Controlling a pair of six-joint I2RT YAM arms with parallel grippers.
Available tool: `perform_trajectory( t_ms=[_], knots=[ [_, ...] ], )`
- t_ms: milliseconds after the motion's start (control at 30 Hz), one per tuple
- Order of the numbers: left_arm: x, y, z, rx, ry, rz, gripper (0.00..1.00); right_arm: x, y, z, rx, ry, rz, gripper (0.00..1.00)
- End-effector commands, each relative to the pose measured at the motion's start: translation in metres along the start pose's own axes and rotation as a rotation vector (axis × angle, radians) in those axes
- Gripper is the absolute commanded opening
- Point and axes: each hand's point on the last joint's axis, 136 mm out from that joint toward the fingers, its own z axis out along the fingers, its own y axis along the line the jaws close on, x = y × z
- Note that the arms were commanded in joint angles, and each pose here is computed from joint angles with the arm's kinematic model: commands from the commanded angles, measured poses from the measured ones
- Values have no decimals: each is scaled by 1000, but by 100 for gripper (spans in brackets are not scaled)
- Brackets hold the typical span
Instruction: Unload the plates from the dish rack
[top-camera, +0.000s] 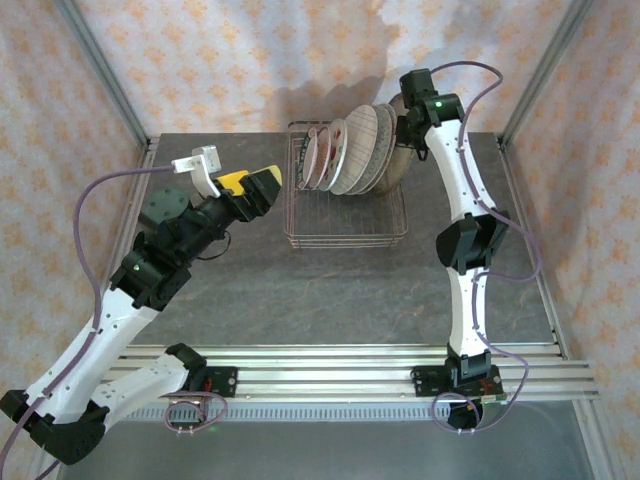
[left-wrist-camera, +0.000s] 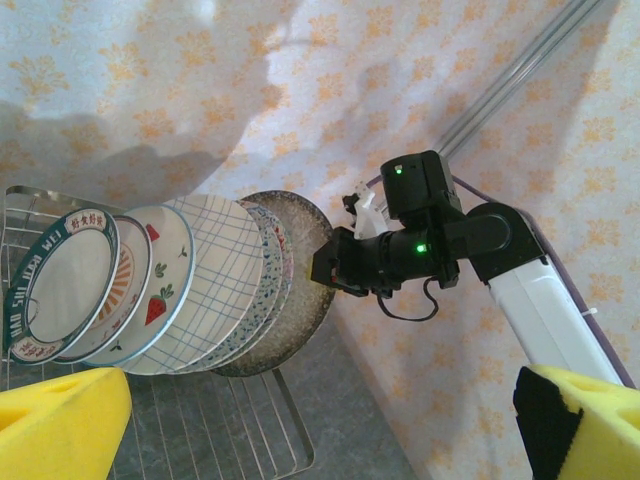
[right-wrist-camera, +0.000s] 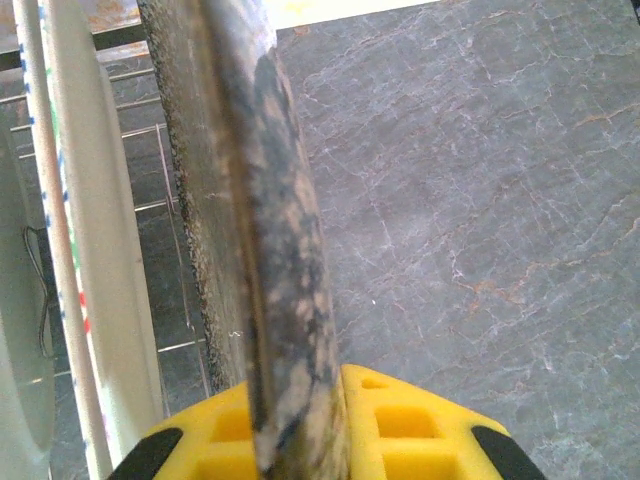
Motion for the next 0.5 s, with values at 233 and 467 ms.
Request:
perform_trajectory(
  t_ms=[233, 467],
  knots=[
    [-4, -6, -2, 27, -19, -17, 99, -69, -48, -156, 22, -409, 123, 0],
    [-3, -6, 5, 22, -8, -57, 99, -61, -73, -207, 54, -469, 149, 0]
  ],
)
